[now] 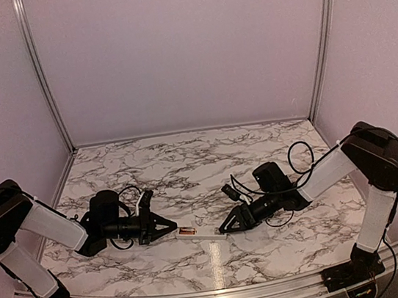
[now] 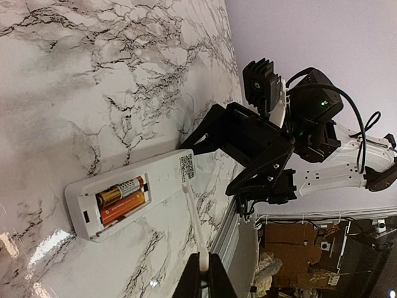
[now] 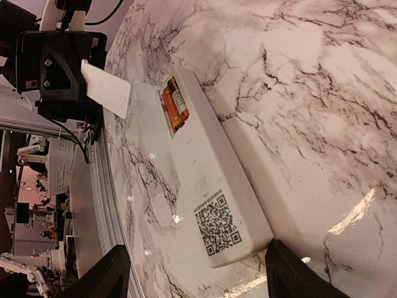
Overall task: Load the batteries into the remote control
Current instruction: Adjust the remote control without the battery cover at the center of the board, then load the battery cover onto the remote control without the battery cover.
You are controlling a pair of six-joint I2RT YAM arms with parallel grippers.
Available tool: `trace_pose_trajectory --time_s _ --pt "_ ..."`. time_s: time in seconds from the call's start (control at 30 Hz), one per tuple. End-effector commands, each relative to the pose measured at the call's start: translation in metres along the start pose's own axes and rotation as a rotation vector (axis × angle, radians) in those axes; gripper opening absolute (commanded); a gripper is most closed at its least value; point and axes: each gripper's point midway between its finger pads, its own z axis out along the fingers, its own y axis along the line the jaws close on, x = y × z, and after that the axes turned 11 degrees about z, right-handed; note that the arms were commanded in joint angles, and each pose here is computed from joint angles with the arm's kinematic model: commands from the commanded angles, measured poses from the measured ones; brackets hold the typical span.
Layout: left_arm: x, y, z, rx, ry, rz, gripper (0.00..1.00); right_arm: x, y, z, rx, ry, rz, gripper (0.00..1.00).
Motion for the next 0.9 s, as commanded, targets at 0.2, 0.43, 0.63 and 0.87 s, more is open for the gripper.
trace_pose_trajectory --time_s 0.2,0.43,0.63,0.87 --pt "0.008 0.009 0.016 -0.072 0.129 0.086 0.0 -0.026 0.018 -0.023 0.002 -0.099 -0.118 0.73" --pt "0.011 0.015 0.021 -0.101 0.202 0.108 0.0 -0.042 0.027 -0.036 0.098 -0.146 -0.319 0.74" --pt "0.011 0.019 0.021 -0.125 0.238 0.122 0.0 -0.053 0.047 -0.042 0.116 -0.184 -0.478 0.84" --pt "0.008 0.023 0.018 -0.139 0.245 0.129 0.0 -0.059 0.06 -0.038 0.15 -0.207 -0.574 0.98"
